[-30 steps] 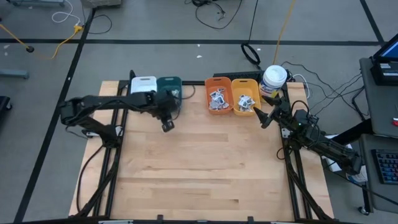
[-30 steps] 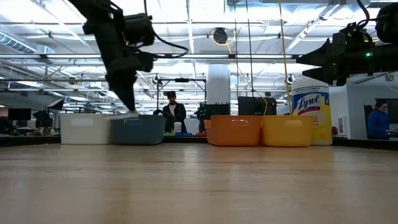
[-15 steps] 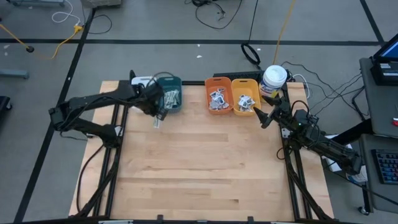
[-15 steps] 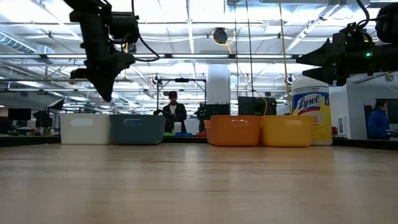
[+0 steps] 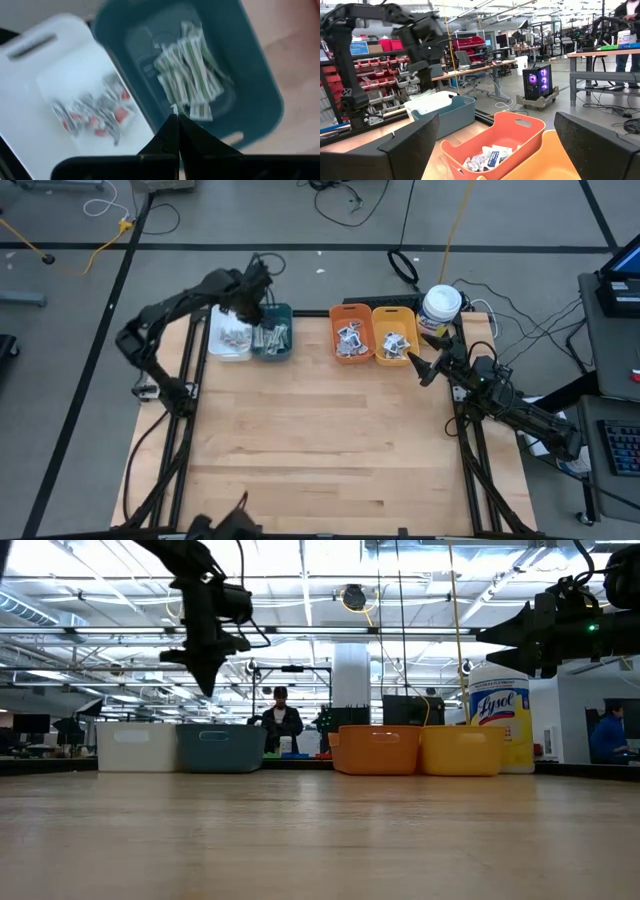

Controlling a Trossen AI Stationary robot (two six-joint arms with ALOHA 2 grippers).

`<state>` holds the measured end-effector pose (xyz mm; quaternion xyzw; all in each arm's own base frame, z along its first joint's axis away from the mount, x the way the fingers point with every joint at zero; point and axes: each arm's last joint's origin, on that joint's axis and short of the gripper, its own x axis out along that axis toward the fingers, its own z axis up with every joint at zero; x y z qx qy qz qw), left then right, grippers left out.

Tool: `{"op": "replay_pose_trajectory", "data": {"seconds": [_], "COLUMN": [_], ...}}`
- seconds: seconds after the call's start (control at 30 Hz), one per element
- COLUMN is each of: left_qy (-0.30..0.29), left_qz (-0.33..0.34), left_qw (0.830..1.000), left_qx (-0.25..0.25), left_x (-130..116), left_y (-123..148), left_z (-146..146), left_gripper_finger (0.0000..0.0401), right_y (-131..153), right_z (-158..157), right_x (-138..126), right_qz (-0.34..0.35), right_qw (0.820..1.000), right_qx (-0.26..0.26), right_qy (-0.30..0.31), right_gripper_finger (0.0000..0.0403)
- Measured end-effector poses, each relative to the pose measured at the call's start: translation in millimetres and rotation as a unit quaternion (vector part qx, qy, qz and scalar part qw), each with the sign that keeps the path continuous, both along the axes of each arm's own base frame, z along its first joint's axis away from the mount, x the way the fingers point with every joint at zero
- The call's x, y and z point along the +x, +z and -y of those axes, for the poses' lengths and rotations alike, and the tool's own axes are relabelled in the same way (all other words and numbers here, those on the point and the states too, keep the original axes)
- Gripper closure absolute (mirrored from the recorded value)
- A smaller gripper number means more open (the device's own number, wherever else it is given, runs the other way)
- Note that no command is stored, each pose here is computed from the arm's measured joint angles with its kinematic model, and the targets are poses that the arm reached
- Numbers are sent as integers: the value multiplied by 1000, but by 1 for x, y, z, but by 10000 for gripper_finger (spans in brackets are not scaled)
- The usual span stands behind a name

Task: Pick & Place First Aid Supplies
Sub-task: Put the bandage pack into the blue bin, then return to Home Position

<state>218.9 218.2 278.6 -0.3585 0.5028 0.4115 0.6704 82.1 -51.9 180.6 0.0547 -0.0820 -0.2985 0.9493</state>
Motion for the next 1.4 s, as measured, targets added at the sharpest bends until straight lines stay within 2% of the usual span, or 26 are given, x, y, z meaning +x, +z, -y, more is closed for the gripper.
{"op": "replay_pose_trajectory", "data": {"seconds": [0.2,0.33,0.57,0.77,0.97,1.07,1.13,1.27,1.4], "left_qy": [1,5,-13,3,7,8,3,-2,-59], "left_qz": [-9,-13,-54,-72,-74,-63,-46,-18,23], "left_qw": [1000,1000,998,997,997,998,999,998,996], "left_qx": [1,0,9,1,3,-6,-24,-54,-60], "left_x": [10,14,33,41,43,44,43,43,40], "left_y": [11,6,-28,-62,-74,-73,-73,-73,-57], "left_z": [-35,-43,-41,-39,-37,-37,-37,-37,-33], "left_gripper_finger": [401,401,401,401,387,350,311,210,114], "right_y": [0,0,0,0,0,0,0,0,0], "right_z": [0,0,0,0,0,0,0,0,0], "right_x": [0,0,0,0,0,0,0,0,0], "right_qz": [0,0,0,0,0,0,0,0,0], "right_qw": [1000,1000,1000,1000,1000,1000,1000,1000,1000], "right_qx": [0,0,0,0,0,0,0,0,0], "right_qy": [0,0,0,0,0,0,0,0,0], "right_gripper_finger": [11,11,11,11,11,11,11,11,11]}}
